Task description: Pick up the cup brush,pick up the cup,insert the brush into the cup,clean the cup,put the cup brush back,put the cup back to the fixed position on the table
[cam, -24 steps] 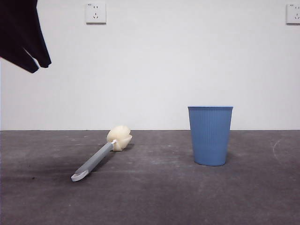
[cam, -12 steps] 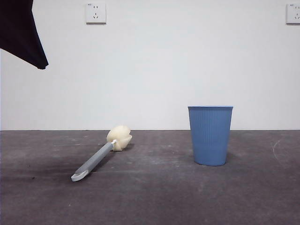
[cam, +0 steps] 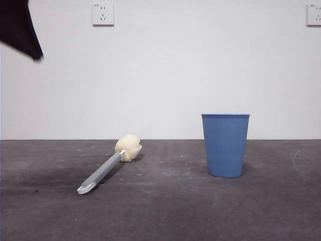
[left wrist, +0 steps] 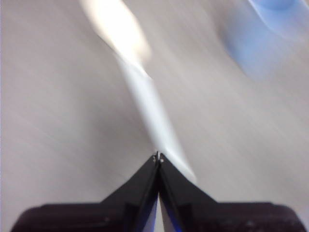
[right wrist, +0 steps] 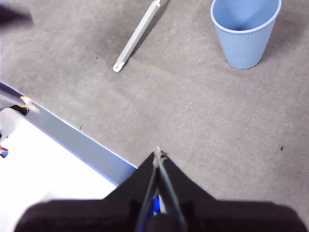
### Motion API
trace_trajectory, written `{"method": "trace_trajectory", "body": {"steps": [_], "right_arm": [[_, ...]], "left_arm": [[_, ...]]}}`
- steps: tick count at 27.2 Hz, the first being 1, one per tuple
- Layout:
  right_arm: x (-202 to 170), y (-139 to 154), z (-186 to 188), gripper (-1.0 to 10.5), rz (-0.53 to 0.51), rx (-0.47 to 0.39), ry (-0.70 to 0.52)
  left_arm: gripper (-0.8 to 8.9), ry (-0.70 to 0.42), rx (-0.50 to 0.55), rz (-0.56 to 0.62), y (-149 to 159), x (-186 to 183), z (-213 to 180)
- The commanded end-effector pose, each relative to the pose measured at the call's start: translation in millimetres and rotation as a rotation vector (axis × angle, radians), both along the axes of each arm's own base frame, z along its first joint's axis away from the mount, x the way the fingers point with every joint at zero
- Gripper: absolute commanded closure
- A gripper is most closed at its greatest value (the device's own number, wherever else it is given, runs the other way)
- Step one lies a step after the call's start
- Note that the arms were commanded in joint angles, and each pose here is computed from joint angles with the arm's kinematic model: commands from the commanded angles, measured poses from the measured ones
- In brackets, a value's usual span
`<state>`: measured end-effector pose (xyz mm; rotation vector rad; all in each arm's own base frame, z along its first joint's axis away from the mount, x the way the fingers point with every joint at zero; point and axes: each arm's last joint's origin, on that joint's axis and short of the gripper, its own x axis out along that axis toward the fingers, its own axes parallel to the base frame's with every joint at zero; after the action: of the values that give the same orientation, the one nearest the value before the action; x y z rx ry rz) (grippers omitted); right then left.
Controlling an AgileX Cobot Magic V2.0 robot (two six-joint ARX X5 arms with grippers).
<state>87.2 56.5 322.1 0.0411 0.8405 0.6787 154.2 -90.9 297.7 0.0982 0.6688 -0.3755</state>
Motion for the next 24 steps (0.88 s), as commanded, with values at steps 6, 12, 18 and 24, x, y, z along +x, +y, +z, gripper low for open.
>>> {"method": "trace_trajectory", "body": {"steps": [6,12,18,24], "right_arm": [[-0.1,0.3,-0.1,9.4,0.005,0.003,-0.004],[-0.1,0.3,-0.1,9.4,0.006,0.003,-0.004],[-0.1,0.3,-0.1,9.4,0.005,0.003,-0.004],[-0.1,0.3,-0.1,9.4,0.005,0.003,-0.004]], "left_arm": [[8.15,-0.668,-0.028,0.312,77.0,-9.7,68.6],[8.15,-0.774,0.065,0.399,92.3,-36.6,34.2],[8.15,-0.832,-0.002,0.465,97.3,-42.5,-37.7],[8.15,-0.750,-0.063,0.576,102.2,-45.0,-99.3]]}}
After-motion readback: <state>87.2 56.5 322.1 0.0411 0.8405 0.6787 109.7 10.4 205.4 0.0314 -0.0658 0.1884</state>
